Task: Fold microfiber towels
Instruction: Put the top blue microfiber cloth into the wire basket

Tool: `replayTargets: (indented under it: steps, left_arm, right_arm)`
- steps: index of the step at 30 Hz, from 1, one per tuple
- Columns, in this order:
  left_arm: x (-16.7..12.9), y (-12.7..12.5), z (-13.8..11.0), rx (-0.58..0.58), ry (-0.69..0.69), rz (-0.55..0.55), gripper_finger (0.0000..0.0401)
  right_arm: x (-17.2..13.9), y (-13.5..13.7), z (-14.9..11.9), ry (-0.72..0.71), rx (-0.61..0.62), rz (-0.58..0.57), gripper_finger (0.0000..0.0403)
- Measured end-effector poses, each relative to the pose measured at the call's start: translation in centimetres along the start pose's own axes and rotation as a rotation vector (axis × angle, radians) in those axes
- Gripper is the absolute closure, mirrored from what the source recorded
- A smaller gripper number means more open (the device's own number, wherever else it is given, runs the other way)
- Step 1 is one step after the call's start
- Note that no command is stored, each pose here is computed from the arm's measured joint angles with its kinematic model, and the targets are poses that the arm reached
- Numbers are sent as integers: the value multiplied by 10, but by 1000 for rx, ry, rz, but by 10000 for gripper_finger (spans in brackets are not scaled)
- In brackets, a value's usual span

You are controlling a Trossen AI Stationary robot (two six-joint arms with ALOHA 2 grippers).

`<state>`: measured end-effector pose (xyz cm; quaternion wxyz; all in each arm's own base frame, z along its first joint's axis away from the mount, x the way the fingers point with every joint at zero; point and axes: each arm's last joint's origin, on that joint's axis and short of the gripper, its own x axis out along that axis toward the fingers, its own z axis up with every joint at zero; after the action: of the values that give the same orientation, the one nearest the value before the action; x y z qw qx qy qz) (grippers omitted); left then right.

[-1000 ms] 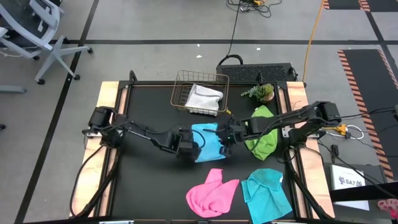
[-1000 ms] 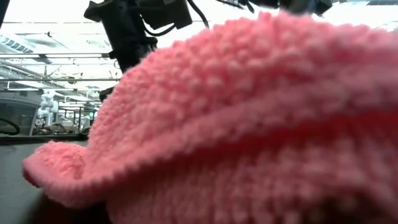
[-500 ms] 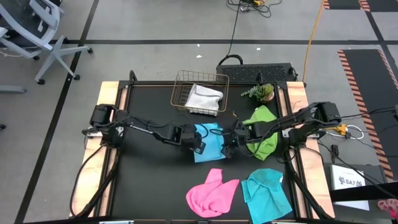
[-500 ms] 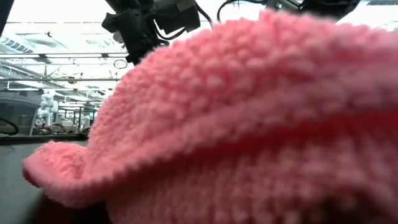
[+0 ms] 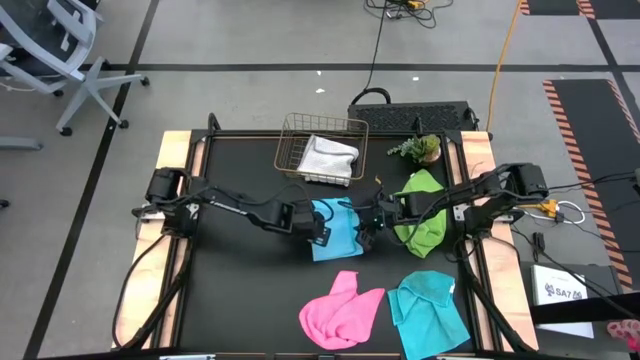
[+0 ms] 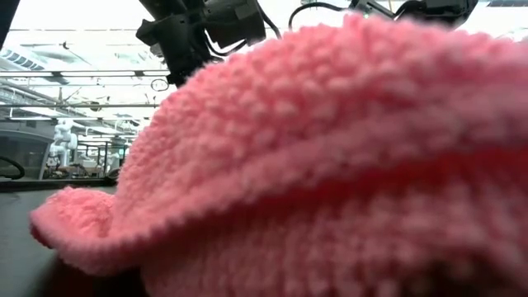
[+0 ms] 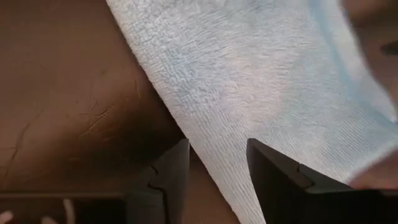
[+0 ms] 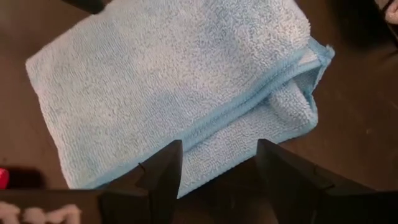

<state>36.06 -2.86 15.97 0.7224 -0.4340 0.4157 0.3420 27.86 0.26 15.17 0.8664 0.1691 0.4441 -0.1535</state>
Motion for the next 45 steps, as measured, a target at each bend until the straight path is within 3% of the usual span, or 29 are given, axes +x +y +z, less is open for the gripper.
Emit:
replayTargets:
  steps: [11,19,37,41,45]
  left_arm:
    - [23,1,4,-85,27,-7,233]
    - [24,1,9,-78,26,-27,233]
    - [26,-3,13,-33,-25,-68,234]
    - [27,-2,14,-35,-24,-63,259]
    - [31,0,13,-17,-22,-49,315]
  right_arm:
    - [3,-9,-9,46,-31,-30,202]
    - [10,-22,-14,-5,44,-27,202]
    - [10,-21,-13,-32,50,-11,202]
    - [10,-21,-13,-27,49,1,205]
    - [10,-20,-13,-21,46,12,205]
